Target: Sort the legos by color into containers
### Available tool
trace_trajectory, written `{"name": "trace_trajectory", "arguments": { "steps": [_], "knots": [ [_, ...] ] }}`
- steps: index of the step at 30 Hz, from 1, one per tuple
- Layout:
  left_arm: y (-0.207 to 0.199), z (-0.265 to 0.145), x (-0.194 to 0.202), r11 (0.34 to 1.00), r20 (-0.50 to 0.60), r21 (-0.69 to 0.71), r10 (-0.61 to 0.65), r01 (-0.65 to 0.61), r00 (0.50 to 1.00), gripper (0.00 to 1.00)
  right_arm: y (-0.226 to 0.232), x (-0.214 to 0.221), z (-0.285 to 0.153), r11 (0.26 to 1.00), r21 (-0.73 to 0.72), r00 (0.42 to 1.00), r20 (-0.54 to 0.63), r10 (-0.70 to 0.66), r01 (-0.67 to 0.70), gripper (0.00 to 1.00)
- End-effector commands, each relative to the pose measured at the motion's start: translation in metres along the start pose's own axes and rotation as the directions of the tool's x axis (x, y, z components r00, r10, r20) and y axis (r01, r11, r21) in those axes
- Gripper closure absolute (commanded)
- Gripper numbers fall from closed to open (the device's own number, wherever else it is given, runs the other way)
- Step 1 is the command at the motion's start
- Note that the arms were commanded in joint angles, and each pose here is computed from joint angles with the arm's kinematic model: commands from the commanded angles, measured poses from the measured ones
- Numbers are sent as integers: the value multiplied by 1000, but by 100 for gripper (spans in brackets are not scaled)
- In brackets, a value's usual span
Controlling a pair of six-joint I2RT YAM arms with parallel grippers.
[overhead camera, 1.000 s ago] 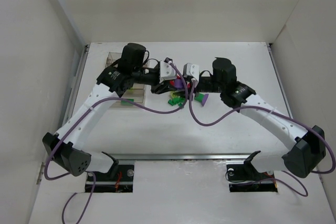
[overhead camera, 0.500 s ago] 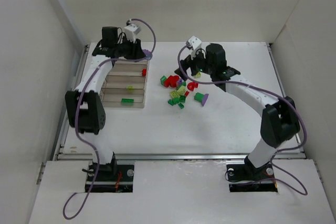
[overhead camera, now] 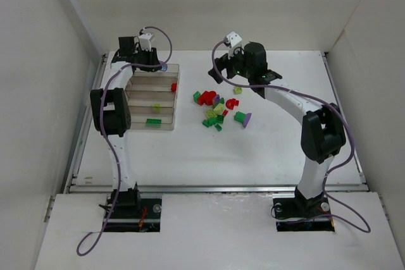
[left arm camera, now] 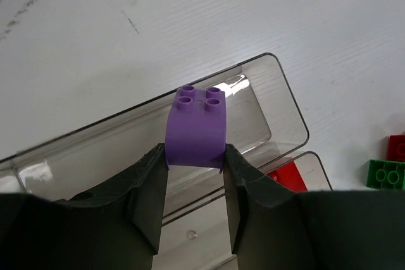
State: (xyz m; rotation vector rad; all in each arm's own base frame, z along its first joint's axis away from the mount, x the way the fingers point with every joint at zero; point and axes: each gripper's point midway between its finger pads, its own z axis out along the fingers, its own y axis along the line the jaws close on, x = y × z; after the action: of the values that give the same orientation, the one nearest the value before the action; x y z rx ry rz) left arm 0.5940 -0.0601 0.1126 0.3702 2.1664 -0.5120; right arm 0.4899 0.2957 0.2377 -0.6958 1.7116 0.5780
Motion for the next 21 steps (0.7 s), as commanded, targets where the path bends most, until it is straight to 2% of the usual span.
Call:
{"name": "trace_trajectory", "arguments": {
  "steps": [1,2,3,6,8,11,12,13,14,16,18,20,21],
  "knots": [
    [-9,-7,-40,996,107,9,90,-92,990,76,-11,-33,1,1000,8,996,93,-18,17,0],
    [-11,-7,-36,993,95,22,111,-114,989,62,-11,-39,1,1000,9,994,104,-22,21,0],
    [-10,-7,-34,992,87,22,119,-121,989,37,-11,-39,1,1000,9,994,104,-22,21,0],
    [-16,-21,-44,984,98,15,173,-176,980,22,-13,-44,1,999,22,993,112,-25,23,0],
    [-19,-29,-46,978,102,11,204,-206,974,20,-19,-48,-4,999,42,993,121,-18,13,0],
    [-28,-51,-62,966,134,-5,256,-257,957,18,-35,-58,-23,984,170,989,144,27,-52,0],
    [-31,-55,-61,967,130,-3,253,-254,959,18,-51,-58,-32,958,272,987,153,46,-86,0],
    [-36,-66,-74,963,155,-13,268,-270,951,18,-57,-45,-40,939,325,988,137,70,-111,0],
    [-40,-73,-78,962,160,-15,272,-273,949,18,-61,-56,-58,920,371,984,166,70,-128,0],
    [-51,-92,-91,953,173,-39,303,-301,937,18,-76,-45,-81,858,490,983,164,80,-151,0],
    [-61,-102,-93,939,154,-75,344,-336,926,18,-81,-12,-101,831,546,994,80,76,-107,0],
    [-75,-123,-96,906,138,-107,421,-409,897,18,-76,23,-104,874,483,996,-29,83,-59,0],
    [-81,-129,-98,897,138,-118,440,-427,887,18,-69,41,-109,906,424,991,-126,41,17,0]
  ]
}}
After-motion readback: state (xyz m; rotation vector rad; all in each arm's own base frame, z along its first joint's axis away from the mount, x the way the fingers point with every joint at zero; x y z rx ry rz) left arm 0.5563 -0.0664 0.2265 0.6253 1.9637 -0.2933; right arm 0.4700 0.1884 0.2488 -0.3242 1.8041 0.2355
